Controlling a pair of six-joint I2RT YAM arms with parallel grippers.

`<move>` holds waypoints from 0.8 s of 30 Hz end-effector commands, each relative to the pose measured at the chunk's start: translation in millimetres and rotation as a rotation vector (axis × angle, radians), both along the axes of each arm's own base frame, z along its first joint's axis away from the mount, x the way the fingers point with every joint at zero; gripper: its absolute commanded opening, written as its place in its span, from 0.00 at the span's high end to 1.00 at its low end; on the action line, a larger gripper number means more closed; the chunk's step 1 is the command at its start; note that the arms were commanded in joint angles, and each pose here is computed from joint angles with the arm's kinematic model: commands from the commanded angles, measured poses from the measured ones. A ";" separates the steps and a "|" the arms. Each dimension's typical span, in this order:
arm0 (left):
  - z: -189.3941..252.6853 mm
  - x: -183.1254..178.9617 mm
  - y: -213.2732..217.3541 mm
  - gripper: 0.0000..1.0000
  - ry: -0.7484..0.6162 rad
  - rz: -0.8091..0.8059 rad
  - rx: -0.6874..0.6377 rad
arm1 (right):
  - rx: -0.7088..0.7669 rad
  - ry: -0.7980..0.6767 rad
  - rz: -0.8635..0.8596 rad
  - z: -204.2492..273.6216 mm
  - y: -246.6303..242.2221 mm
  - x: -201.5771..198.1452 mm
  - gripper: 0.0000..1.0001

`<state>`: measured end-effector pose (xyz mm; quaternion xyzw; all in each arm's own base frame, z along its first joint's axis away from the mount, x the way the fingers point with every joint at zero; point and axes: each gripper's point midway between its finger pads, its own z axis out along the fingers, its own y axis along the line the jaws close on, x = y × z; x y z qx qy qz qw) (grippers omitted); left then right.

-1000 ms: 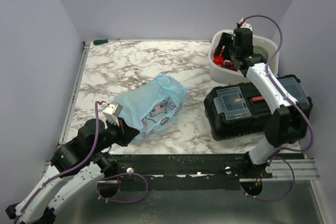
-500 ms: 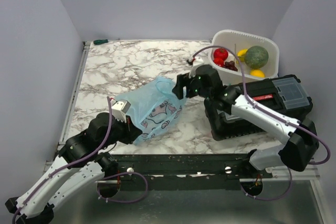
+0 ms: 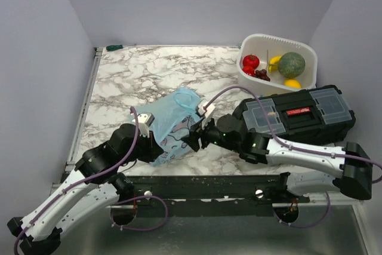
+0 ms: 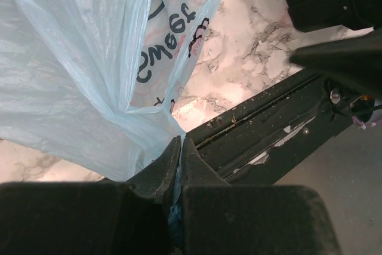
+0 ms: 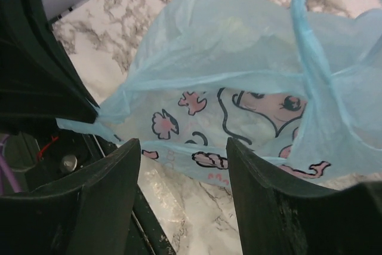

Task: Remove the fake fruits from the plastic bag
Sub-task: Adjust the fake fruit in the plastic bag.

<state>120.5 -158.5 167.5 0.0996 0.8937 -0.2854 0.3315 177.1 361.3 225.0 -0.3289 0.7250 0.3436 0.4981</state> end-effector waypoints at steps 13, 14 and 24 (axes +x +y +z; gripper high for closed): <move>14.3 -1.4 -0.3 1.00 -0.056 -0.005 -0.059 | 0.068 -0.061 -0.235 -91.5 67.0 55.8 0.46; 14.4 -1.6 -0.3 1.00 -0.057 -0.006 -0.060 | 0.073 -0.061 -0.267 -97.7 69.2 61.7 0.46; 14.3 -2.0 -1.8 1.00 -0.054 -0.016 -0.059 | 0.185 -0.105 -0.461 -124.0 80.3 113.1 0.39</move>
